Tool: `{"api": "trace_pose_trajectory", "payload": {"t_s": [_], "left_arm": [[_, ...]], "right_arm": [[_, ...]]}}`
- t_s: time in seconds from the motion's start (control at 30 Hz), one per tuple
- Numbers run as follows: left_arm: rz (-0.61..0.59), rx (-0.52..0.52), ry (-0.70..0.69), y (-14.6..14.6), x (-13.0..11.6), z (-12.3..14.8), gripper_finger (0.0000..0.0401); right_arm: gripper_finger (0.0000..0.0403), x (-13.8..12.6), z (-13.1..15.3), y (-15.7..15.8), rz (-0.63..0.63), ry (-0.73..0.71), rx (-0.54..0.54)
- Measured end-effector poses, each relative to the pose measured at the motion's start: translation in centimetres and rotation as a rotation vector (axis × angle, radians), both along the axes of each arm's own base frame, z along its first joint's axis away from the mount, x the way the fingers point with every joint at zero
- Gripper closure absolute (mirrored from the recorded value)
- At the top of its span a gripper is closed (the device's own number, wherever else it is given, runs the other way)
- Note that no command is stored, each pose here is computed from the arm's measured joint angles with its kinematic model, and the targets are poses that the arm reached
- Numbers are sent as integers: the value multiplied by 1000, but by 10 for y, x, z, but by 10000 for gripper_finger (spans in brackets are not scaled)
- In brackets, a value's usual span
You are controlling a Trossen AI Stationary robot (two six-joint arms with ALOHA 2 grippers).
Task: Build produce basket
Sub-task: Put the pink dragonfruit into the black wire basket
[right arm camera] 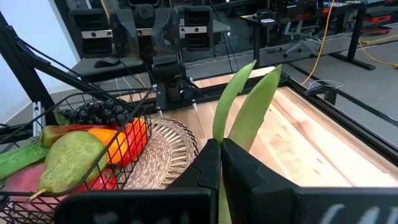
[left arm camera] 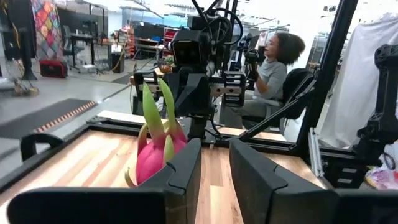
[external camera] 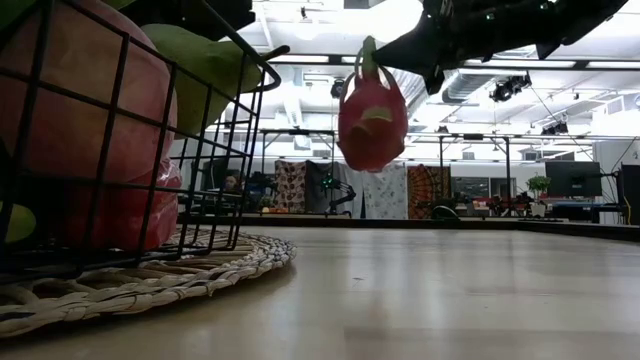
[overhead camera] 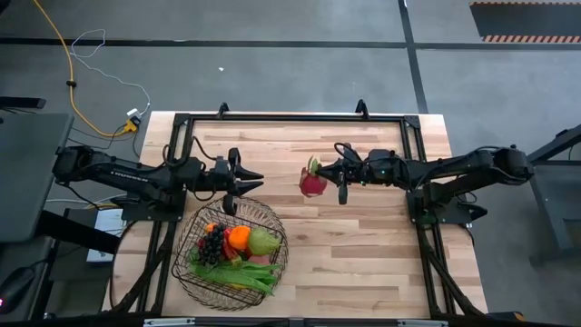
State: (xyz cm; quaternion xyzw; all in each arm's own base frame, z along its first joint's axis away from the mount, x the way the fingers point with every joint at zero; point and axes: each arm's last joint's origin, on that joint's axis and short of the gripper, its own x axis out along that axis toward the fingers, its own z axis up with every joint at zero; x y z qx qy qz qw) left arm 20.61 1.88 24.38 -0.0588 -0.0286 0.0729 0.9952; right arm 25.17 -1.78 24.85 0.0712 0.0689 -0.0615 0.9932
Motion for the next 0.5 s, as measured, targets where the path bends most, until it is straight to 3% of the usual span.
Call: {"api": "trace_pose_trajectory", "payload": {"t_s": [0.23,0.5], "left_arm": [[37,121,20,1,-1,1,327],[198,135,19,5,-9,6,327]], "right_arm": [[403,1,3,12,50,-32,-12],[403,6,11,31,124,-160,-20]]}}
